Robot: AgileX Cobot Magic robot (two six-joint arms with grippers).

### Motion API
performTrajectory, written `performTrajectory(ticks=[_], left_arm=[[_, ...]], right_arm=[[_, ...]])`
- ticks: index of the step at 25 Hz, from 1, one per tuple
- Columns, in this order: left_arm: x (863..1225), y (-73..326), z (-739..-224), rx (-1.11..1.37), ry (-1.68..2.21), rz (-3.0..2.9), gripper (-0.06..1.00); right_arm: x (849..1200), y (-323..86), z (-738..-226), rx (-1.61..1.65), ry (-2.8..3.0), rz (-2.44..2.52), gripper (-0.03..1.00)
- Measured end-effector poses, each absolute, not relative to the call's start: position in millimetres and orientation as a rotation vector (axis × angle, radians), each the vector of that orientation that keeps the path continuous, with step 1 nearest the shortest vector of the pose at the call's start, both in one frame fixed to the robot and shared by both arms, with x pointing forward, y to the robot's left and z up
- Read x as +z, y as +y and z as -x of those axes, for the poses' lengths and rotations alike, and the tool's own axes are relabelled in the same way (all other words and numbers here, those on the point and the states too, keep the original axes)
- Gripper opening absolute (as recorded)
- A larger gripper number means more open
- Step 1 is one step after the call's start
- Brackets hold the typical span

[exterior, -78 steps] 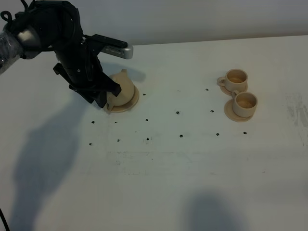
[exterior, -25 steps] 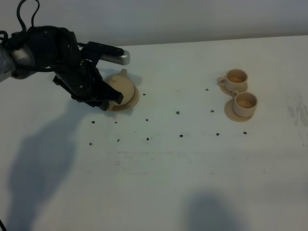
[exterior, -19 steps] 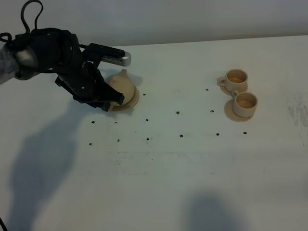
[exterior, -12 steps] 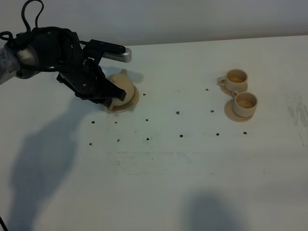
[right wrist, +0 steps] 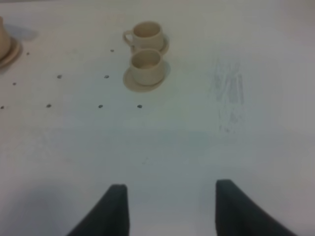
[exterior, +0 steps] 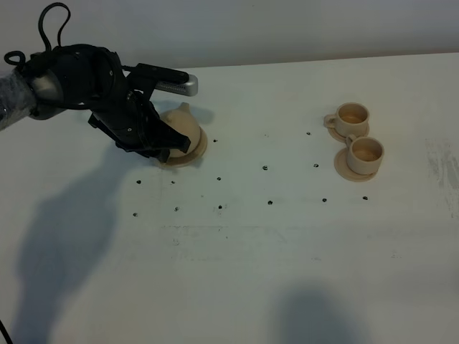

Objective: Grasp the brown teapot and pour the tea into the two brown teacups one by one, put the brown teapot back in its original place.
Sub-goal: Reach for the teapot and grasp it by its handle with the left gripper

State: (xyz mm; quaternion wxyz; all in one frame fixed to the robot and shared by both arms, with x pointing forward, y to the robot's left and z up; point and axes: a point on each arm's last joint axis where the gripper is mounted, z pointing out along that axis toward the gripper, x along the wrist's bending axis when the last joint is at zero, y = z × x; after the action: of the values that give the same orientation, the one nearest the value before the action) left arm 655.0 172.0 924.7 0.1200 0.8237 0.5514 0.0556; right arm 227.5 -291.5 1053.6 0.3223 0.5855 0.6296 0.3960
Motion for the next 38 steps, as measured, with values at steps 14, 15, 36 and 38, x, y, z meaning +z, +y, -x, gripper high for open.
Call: performTrajectory(ticks=[14,15,36,38], left_arm=[[924.2,171.3,-657.8,0.19,1.597,-2.39,0.1],[924.2,171.3,-657.8,0.19,1.596,-2.391,0.1],[962.8,172.6,-651.7,0.296,1.294,-2.523,0.1],[967.7,172.2,-652.8,0.312,1.239,-2.548,0.1]], right_arm=[[1053.6,-291.5,-227.5,1.04,1.653,-1.537,0.4],[1053.6,-291.5,-227.5,1.04,1.653,-1.537,0.4],[1053.6,-291.5,-227.5,1.04,1.653,-1.537,0.4],[1053.6,-291.5,-227.5,1.04,1.653,-1.537,0.4]])
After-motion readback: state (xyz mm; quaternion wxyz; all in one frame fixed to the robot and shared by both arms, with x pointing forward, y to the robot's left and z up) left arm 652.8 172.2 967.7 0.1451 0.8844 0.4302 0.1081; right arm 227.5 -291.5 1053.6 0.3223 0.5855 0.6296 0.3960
